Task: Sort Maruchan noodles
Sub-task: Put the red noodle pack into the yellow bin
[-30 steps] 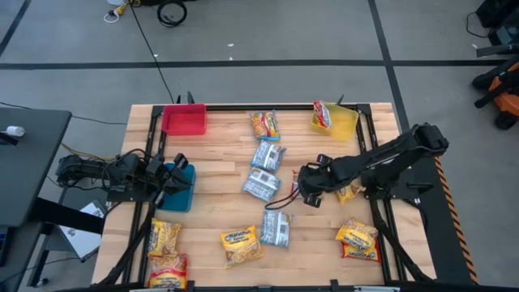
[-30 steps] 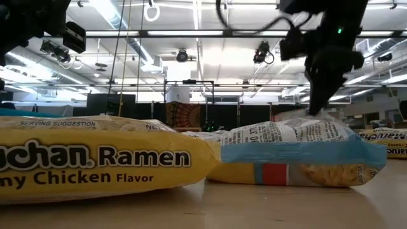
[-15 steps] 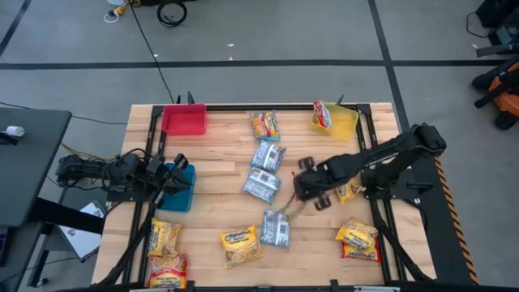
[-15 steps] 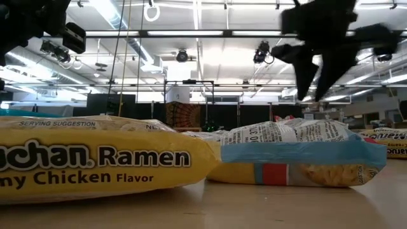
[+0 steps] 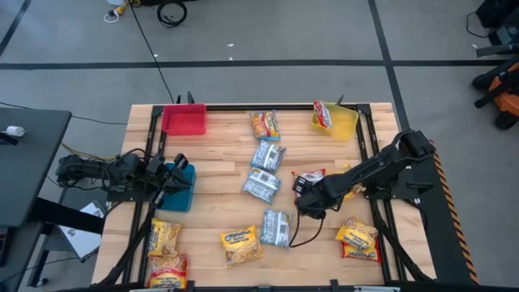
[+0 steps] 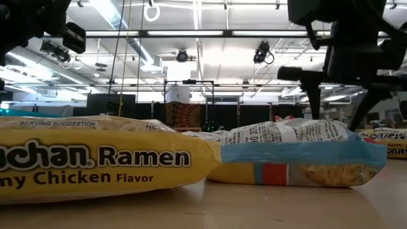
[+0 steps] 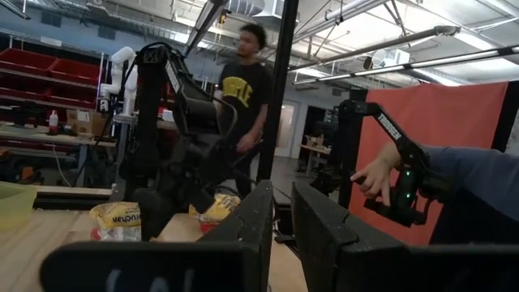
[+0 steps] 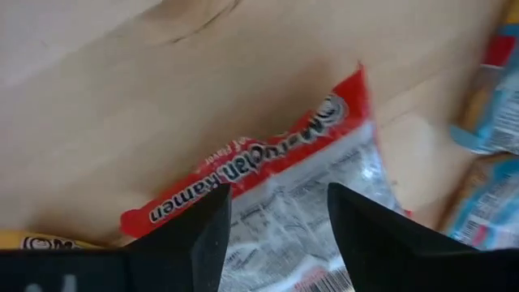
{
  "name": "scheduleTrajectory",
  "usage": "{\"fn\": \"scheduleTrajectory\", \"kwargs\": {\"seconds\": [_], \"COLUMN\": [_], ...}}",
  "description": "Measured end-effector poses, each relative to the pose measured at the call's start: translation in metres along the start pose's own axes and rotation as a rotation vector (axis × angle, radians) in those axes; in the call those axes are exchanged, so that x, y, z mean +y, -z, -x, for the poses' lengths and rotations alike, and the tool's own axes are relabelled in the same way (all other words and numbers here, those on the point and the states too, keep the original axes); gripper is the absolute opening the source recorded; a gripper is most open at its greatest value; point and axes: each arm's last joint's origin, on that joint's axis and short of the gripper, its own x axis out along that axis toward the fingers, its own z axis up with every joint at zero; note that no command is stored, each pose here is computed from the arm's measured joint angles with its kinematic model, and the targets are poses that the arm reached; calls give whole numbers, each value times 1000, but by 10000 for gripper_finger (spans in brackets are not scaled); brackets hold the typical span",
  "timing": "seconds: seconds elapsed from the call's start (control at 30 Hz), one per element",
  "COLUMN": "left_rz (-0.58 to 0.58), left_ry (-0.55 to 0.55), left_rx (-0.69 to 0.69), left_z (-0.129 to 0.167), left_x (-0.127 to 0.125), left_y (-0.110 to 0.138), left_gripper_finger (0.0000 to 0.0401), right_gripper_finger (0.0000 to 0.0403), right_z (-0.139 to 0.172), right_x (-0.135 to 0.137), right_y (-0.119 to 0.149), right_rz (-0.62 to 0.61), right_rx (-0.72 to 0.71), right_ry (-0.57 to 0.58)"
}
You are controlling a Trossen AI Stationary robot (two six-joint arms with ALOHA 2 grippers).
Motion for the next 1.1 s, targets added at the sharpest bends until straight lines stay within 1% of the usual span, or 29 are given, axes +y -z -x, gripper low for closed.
{"fn": "scheduleTrajectory", "kwargs": {"seconds": [0.1, 0.2, 0.37, 0.43, 0.53, 0.73, 0.8, 0.87, 0.97, 1.1], "left_rz": [-3, -15, -15, -14, -14, -6, 2, 6, 5, 4], "left_ry": [0, 0, 1, 0, 0, 0, 0, 0, 0, 0], "left_rx": [0, 0, 5, 11, 11, 10, 10, 10, 10, 10], "left_z": [0, 0, 0, 0, 0, 0, 0, 0, 0, 0], "left_x": [0, 0, 0, 0, 0, 0, 0, 0, 0, 0], "left_y": [0, 0, 0, 1, 1, 1, 1, 1, 1, 1], "left_gripper_finger": [52, 52, 52, 52, 52, 52, 52, 52, 52, 52], "right_gripper_finger": [221, 221, 196, 175, 132, 19, 9, 10, 6, 5], "right_z": [-8, -17, -27, -27, -26, -17, -7, 5, 27, 56], "right_x": [1, -1, -4, -5, -7, -11, -14, -19, -28, -41], "right_y": [-4, -8, -12, -12, -11, -4, 1, 8, 28, 71], "right_rz": [7, -34, -89, -120, -186, -310, -358, -448, -640, -994], "right_rx": [22, 75, 112, 114, 106, 38, 9, -30, -93, -160], "right_ry": [-23, 13, 56, 76, 86, 84, 106, 144, 213, 345]}}
